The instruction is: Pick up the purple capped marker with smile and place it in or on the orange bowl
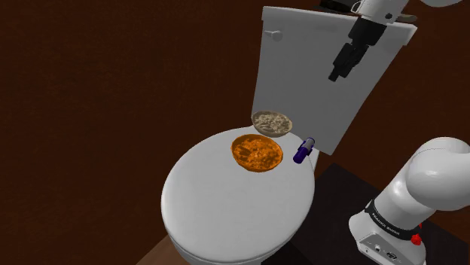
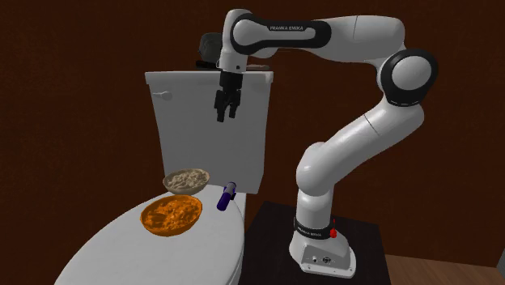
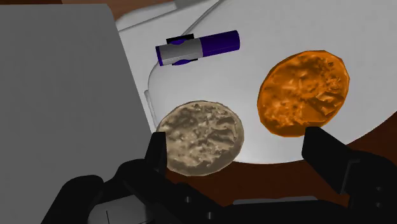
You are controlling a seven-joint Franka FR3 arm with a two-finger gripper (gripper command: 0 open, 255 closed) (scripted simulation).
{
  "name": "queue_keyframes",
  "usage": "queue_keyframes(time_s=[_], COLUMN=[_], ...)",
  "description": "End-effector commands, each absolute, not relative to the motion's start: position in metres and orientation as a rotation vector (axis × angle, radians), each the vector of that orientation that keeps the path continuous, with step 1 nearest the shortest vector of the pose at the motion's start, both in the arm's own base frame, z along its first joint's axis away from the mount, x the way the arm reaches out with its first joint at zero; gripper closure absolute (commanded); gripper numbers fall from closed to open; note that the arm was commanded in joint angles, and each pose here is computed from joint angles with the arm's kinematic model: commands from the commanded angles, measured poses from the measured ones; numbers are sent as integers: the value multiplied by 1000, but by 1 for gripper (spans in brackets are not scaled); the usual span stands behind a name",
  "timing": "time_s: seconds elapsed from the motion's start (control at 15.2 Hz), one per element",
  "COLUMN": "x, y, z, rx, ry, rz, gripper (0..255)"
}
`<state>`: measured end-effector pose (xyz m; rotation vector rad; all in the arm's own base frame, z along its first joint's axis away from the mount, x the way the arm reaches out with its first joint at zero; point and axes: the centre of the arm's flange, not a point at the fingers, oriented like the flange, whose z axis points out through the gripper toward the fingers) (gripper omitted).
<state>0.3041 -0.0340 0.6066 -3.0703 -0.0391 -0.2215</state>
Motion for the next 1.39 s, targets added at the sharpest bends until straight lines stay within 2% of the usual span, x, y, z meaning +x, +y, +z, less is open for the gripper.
queue_keyframes(time_s=[0.0,1.32], x=[304,328], y=[-34,-12], z=[607,345], rx=[-3070,-2809], ry=[-39,1474], rz=[-222,-50], gripper=[0,0])
